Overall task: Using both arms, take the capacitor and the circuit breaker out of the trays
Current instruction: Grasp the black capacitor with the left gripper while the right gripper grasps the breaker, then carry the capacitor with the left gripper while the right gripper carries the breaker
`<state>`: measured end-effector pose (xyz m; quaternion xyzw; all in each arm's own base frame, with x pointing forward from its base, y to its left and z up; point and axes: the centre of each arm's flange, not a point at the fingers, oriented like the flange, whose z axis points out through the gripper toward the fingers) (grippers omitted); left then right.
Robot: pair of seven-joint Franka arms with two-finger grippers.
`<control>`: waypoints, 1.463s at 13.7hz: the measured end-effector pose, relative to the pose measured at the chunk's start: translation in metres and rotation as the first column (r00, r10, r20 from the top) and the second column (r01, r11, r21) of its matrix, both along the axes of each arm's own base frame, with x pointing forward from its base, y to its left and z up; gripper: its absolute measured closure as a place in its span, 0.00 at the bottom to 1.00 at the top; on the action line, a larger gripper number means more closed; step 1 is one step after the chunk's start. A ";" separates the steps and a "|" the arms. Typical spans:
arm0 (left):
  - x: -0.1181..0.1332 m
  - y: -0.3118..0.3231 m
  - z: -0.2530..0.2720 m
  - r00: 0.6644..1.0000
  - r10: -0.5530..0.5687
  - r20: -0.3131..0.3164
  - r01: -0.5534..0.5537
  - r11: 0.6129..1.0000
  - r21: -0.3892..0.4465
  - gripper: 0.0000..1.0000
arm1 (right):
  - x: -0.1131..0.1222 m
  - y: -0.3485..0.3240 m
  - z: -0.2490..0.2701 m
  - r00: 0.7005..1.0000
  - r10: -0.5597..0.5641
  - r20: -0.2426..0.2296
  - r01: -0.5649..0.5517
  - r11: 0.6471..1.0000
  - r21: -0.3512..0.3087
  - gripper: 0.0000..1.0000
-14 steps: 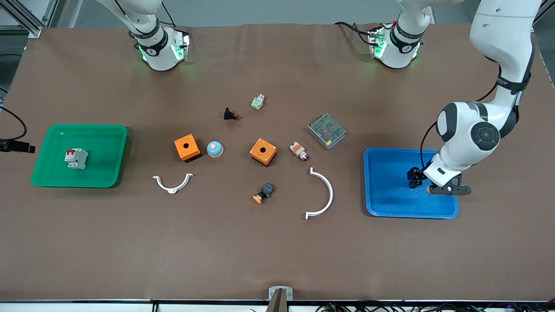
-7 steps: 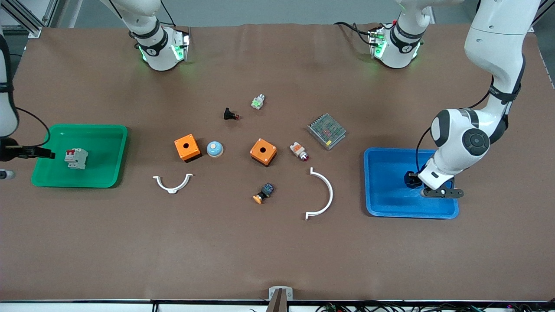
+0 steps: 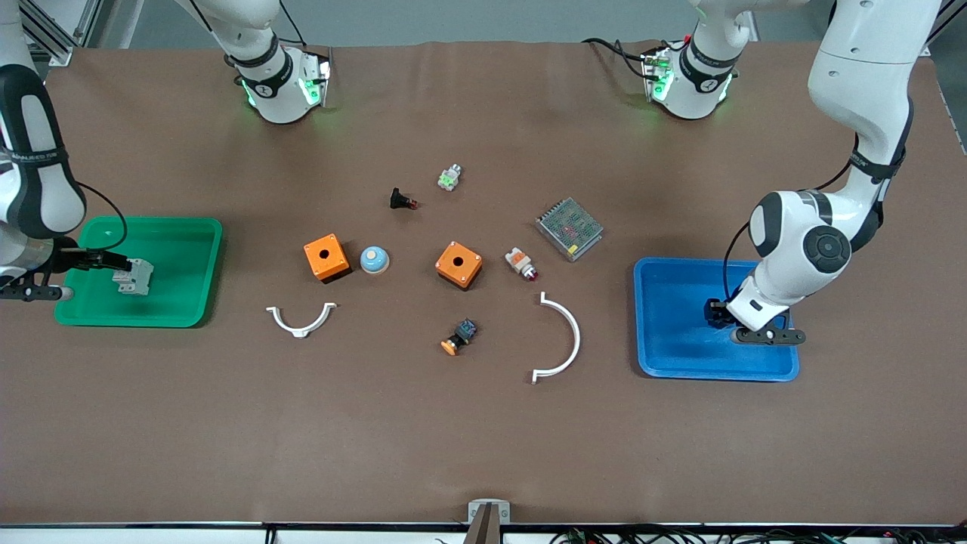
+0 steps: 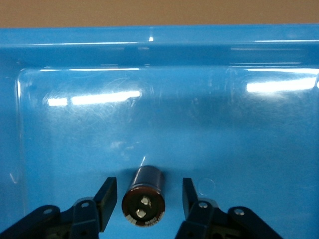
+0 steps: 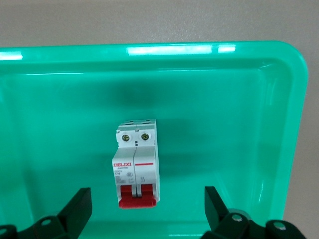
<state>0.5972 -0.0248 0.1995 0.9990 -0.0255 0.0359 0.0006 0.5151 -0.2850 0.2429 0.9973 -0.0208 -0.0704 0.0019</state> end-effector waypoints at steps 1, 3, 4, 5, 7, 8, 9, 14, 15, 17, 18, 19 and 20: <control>0.000 0.000 -0.001 1.000 0.000 -0.001 0.000 1.000 0.000 0.46 | -0.003 0.001 -0.005 1.000 0.000 0.011 0.000 1.000 -0.004 0.00; -0.001 0.000 -0.001 1.000 0.000 -0.003 0.000 1.000 0.000 0.52 | -0.007 0.002 -0.010 1.000 0.000 0.019 0.000 1.000 -0.007 0.11; -0.001 0.000 -0.001 1.000 0.000 -0.003 0.000 1.000 0.000 0.63 | -0.007 0.003 -0.011 1.000 0.001 0.019 -0.001 1.000 -0.007 0.11; -0.001 0.000 -0.001 1.000 0.000 -0.003 0.000 1.000 0.000 0.63 | -0.007 0.004 -0.012 1.000 0.003 0.021 -0.003 1.000 -0.007 0.17; 0.001 0.000 0.001 1.000 -0.001 0.002 0.001 1.000 0.000 0.65 | -0.006 0.005 -0.012 1.000 0.006 0.023 -0.006 1.000 -0.007 0.41; 0.003 -0.001 0.005 1.000 -0.002 0.009 0.002 1.000 0.000 0.65 | -0.005 0.006 -0.012 1.000 0.007 0.023 -0.007 1.000 -0.006 0.52; 0.006 -0.004 0.015 1.000 -0.006 0.012 0.006 1.000 -0.001 0.65 | -0.005 0.006 -0.012 1.000 0.008 0.024 -0.008 1.000 -0.006 0.59; 0.025 -0.063 0.122 0.996 -0.080 0.037 0.081 0.997 -0.019 0.66 | -0.001 0.012 -0.008 1.000 0.018 0.024 -0.018 1.000 -0.003 0.60; 0.028 -0.079 0.141 0.996 -0.079 0.033 0.080 0.996 -0.027 0.66 | 0.003 0.017 0.002 1.000 0.028 0.007 -0.028 1.000 0.006 0.60; 0.032 -0.116 0.166 0.998 -0.054 0.030 0.056 0.997 -0.044 0.66 | 0.018 0.038 0.053 0.997 0.062 -0.052 -0.060 0.998 0.032 0.60; 0.032 -0.138 0.172 0.999 -0.034 0.033 0.036 0.998 -0.053 0.66 | 0.028 0.055 0.091 0.994 0.072 -0.083 -0.069 0.997 0.042 0.60; 0.032 -0.162 0.172 0.999 -0.013 0.033 0.015 0.998 -0.064 0.66 | 0.037 0.078 0.132 0.992 0.063 -0.111 -0.059 0.997 0.041 0.60; 0.031 -0.187 0.169 0.999 0.010 0.030 -0.008 0.997 -0.075 0.66 | 0.047 0.108 0.166 0.990 0.051 -0.132 -0.047 0.998 0.033 0.60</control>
